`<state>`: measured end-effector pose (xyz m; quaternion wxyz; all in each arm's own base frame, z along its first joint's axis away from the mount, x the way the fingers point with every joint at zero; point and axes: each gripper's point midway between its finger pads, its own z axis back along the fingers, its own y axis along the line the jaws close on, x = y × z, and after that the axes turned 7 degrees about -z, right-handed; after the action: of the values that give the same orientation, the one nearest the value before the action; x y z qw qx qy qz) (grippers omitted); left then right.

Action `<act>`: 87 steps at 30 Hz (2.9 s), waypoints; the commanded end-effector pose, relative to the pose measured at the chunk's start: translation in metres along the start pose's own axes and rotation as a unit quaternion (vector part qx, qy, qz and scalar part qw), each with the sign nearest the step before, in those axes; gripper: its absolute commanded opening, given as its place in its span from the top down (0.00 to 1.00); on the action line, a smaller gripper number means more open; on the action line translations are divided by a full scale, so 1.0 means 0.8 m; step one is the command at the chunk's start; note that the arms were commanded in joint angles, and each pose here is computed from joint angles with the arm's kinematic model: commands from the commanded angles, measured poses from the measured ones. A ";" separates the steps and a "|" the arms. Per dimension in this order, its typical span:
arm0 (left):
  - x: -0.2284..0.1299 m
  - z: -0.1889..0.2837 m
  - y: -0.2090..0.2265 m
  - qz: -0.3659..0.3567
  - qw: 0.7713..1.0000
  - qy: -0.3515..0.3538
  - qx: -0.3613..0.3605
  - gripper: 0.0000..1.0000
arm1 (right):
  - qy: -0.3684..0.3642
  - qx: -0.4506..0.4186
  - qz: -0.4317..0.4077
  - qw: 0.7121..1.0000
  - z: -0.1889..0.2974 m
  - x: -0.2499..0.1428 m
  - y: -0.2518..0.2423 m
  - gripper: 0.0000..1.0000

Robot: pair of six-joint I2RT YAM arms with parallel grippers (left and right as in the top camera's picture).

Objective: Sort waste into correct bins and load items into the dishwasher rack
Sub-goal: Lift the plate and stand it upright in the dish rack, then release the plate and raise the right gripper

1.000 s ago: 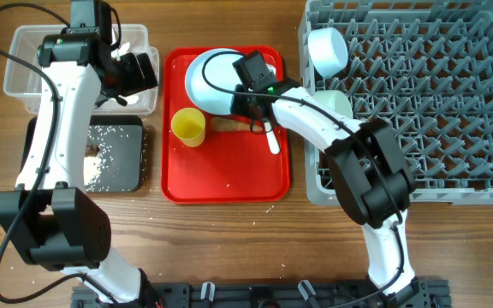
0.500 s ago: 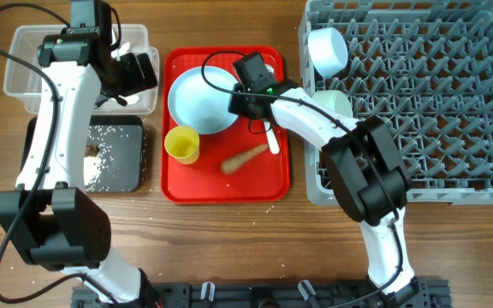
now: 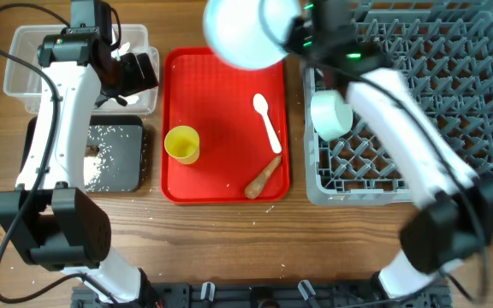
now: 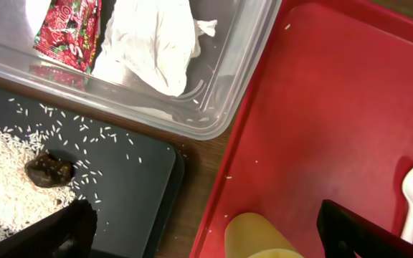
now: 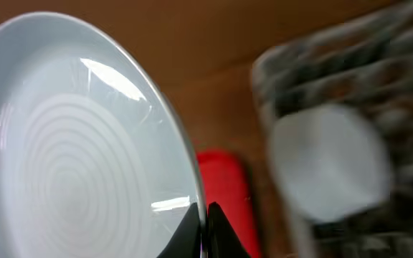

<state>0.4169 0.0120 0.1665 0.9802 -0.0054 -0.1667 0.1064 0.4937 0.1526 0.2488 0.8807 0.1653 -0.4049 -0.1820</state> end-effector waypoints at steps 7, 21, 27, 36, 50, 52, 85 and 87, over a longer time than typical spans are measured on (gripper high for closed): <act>0.009 0.016 0.001 0.001 1.000 -0.020 -0.002 0.00 | -0.185 -0.380 0.199 0.884 0.174 0.147 -0.164 0.96; 0.009 0.016 0.001 0.001 1.000 -0.020 -0.002 0.00 | 0.095 -0.390 0.521 0.753 0.020 0.078 -0.230 0.96; 0.009 0.016 0.001 0.001 1.000 -0.020 -0.002 0.00 | 0.106 -0.391 0.522 0.750 0.001 0.069 -0.239 0.96; 0.009 0.016 0.001 0.001 1.000 -0.020 -0.002 0.00 | 0.101 -0.415 0.478 0.767 0.010 0.086 -0.274 0.96; 0.009 0.016 0.001 0.001 1.000 -0.020 -0.002 0.00 | 0.101 -0.419 0.471 0.770 0.013 0.090 -0.282 0.95; 0.009 0.016 0.001 0.001 1.000 -0.020 -0.002 0.00 | 0.091 -0.416 0.460 0.779 0.016 0.092 -0.279 0.96; 0.009 0.016 0.001 0.001 1.000 -0.020 -0.002 0.00 | -0.003 -0.369 0.356 0.859 0.062 0.116 -0.241 0.96; 0.009 0.016 0.001 0.001 1.000 -0.020 -0.002 0.00 | 0.009 -0.356 0.359 0.863 0.055 0.107 -0.238 0.96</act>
<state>0.4168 0.0120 0.1664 0.9803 -0.0054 -0.1665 0.1064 0.4762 -0.0747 0.2478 0.8793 -0.3511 -0.3216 0.0104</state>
